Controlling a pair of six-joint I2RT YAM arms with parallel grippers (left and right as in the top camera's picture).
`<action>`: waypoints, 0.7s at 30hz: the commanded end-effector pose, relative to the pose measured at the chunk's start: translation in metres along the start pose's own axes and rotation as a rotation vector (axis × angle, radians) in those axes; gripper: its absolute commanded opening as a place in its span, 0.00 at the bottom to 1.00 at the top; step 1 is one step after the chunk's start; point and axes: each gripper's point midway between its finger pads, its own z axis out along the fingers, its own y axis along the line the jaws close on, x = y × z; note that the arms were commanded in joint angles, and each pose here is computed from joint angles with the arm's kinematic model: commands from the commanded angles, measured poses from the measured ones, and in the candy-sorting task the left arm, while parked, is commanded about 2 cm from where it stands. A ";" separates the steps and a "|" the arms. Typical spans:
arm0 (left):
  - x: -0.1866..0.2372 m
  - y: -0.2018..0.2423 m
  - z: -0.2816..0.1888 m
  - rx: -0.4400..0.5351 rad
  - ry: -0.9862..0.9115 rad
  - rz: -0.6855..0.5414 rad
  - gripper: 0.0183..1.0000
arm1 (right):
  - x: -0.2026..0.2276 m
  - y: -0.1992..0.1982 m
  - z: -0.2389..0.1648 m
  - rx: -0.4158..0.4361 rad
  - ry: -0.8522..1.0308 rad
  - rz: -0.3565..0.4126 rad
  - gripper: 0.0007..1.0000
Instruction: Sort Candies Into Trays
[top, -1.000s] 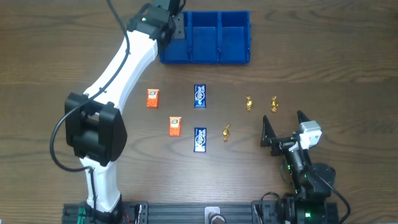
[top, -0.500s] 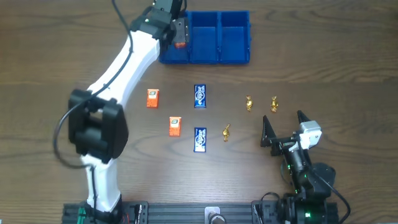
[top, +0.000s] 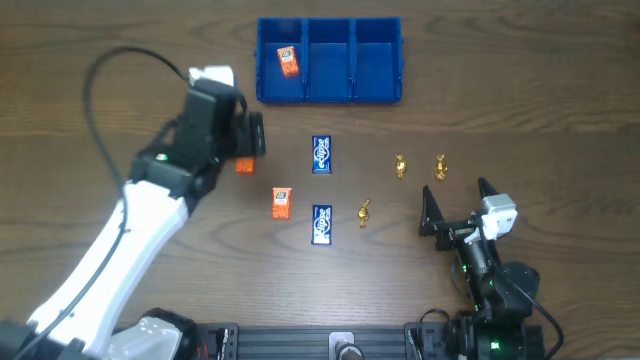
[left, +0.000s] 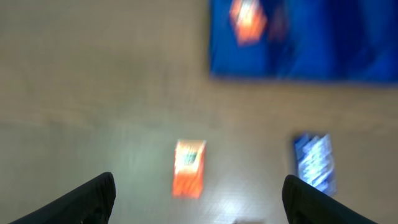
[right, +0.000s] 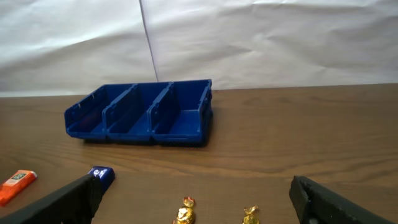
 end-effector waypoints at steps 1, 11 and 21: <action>0.038 0.005 0.036 -0.025 0.083 0.005 0.84 | 0.001 -0.001 0.000 0.005 -0.001 0.007 1.00; 0.066 0.003 0.082 -0.044 0.189 0.034 0.85 | 0.001 -0.001 0.000 0.005 -0.001 0.007 1.00; 0.092 0.013 0.111 -0.060 0.288 0.012 0.85 | 0.001 -0.001 0.000 0.005 -0.001 0.007 1.00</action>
